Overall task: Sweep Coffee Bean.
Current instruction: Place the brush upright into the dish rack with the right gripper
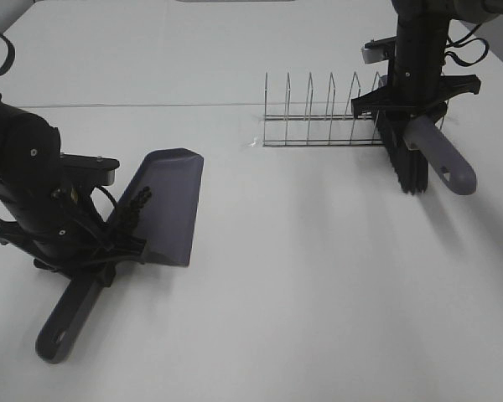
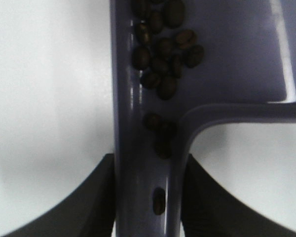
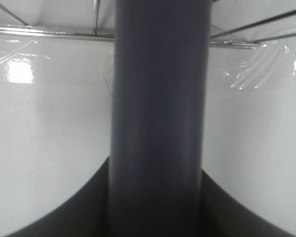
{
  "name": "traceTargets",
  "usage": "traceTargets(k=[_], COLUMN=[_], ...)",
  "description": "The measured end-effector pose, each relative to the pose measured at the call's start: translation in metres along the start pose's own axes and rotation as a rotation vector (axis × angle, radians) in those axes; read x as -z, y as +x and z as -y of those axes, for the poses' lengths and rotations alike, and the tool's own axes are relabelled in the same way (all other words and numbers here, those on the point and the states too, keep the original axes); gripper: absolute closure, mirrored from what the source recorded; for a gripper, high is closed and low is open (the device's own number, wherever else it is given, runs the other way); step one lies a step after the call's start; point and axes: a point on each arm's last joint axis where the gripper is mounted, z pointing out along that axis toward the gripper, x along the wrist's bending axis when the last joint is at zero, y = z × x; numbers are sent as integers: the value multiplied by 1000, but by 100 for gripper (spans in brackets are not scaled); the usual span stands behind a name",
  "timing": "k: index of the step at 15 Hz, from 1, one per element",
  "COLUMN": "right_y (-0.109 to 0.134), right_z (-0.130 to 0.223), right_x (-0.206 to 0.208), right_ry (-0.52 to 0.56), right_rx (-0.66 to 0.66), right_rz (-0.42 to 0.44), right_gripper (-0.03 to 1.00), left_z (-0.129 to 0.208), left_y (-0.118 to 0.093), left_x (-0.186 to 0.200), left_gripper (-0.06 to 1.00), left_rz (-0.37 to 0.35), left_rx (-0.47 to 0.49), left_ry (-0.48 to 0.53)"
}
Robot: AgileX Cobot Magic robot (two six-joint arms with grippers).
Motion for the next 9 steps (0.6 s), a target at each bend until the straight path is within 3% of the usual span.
traceTargets(k=[9], right_y=[0], right_z=[-10], right_x=[-3], right_ry=[-108], right_rx=[-7], right_rz=[-4], right_gripper=[63], left_z=[0], left_y=[0], left_x=[0], left_gripper=[58], left_rz=[0], left_rx=[0], left_ry=[0])
